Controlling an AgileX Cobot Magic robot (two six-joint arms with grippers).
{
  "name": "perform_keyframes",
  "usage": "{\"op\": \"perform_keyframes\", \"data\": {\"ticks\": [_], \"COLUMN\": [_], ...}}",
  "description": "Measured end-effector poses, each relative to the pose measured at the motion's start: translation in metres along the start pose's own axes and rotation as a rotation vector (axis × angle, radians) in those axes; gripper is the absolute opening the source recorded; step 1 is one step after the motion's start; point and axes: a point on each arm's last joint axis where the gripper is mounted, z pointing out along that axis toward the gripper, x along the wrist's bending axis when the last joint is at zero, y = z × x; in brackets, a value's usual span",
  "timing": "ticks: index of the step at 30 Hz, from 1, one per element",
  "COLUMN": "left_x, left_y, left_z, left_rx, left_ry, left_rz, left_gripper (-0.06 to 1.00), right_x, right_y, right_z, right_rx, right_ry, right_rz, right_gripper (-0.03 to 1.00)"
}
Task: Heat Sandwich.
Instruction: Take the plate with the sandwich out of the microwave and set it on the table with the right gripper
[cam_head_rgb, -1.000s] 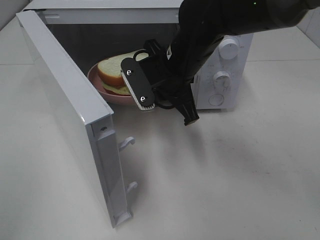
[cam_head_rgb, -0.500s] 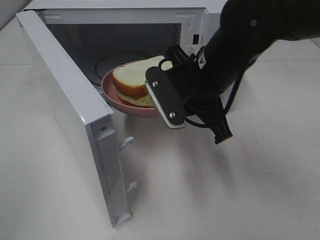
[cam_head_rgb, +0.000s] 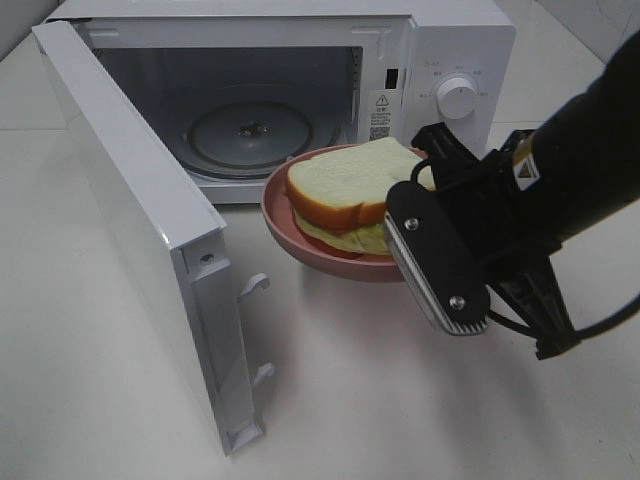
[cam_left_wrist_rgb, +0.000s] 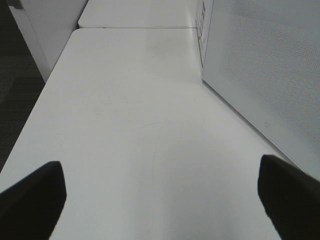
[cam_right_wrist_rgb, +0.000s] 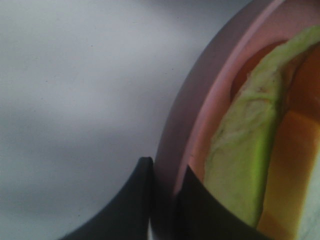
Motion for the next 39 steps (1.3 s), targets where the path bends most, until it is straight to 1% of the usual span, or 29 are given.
{"op": "perform_keyframes", "data": {"ticks": [2,4,7,10,12,13,17,18,21,24,29,33,39], "left_x": [0.000,0.000,0.000,0.000,0.000,0.000,0.000,0.000,0.000,0.000,0.000,0.000,0.000], "left_y": [0.000,0.000,0.000,0.000,0.000,0.000,0.000,0.000,0.000,0.000,0.000,0.000,0.000], "left_z": [0.000,0.000,0.000,0.000,0.000,0.000,0.000,0.000,0.000,0.000,0.000,0.000,0.000], "left_rx": [0.000,0.000,0.000,0.000,0.000,0.000,0.000,0.000,0.000,0.000,0.000,0.000,0.000], "left_ry": [0.000,0.000,0.000,0.000,0.000,0.000,0.000,0.000,0.000,0.000,0.000,0.000,0.000], "left_rz": [0.000,0.000,0.000,0.000,0.000,0.000,0.000,0.000,0.000,0.000,0.000,0.000,0.000], "left_gripper": [0.97,0.97,0.97,0.97,0.97,0.97,0.97,0.97,0.97,0.97,0.97,0.97,0.97], "right_x": [0.003,0.014,0.020,0.033,0.035,0.042,0.052,0.058,0.063,0.076,0.085,0.096,0.099], "right_y": [-0.001,-0.003,-0.004,-0.007,-0.008,-0.010,-0.012,-0.014,-0.016,-0.020,-0.024,-0.030,-0.036], "right_z": [-0.002,-0.009,-0.015,-0.025,-0.026,-0.031,-0.037,-0.041,-0.044,-0.050,-0.055,-0.062,-0.067], "right_rx": [0.000,-0.002,-0.003,-0.001,0.001,0.006,0.010,0.013,0.018,0.044,0.061,0.105,0.157], "right_ry": [-0.002,-0.011,-0.016,-0.027,-0.025,-0.024,-0.018,-0.024,-0.028,-0.019,-0.018,-0.022,-0.034], "right_rz": [0.002,0.007,0.014,0.031,0.030,0.027,0.037,0.044,0.057,0.084,0.117,0.155,0.205], "right_gripper": [0.10,0.10,0.10,0.10,0.10,0.10,0.10,0.10,0.10,0.10,0.10,0.10,0.10]}}
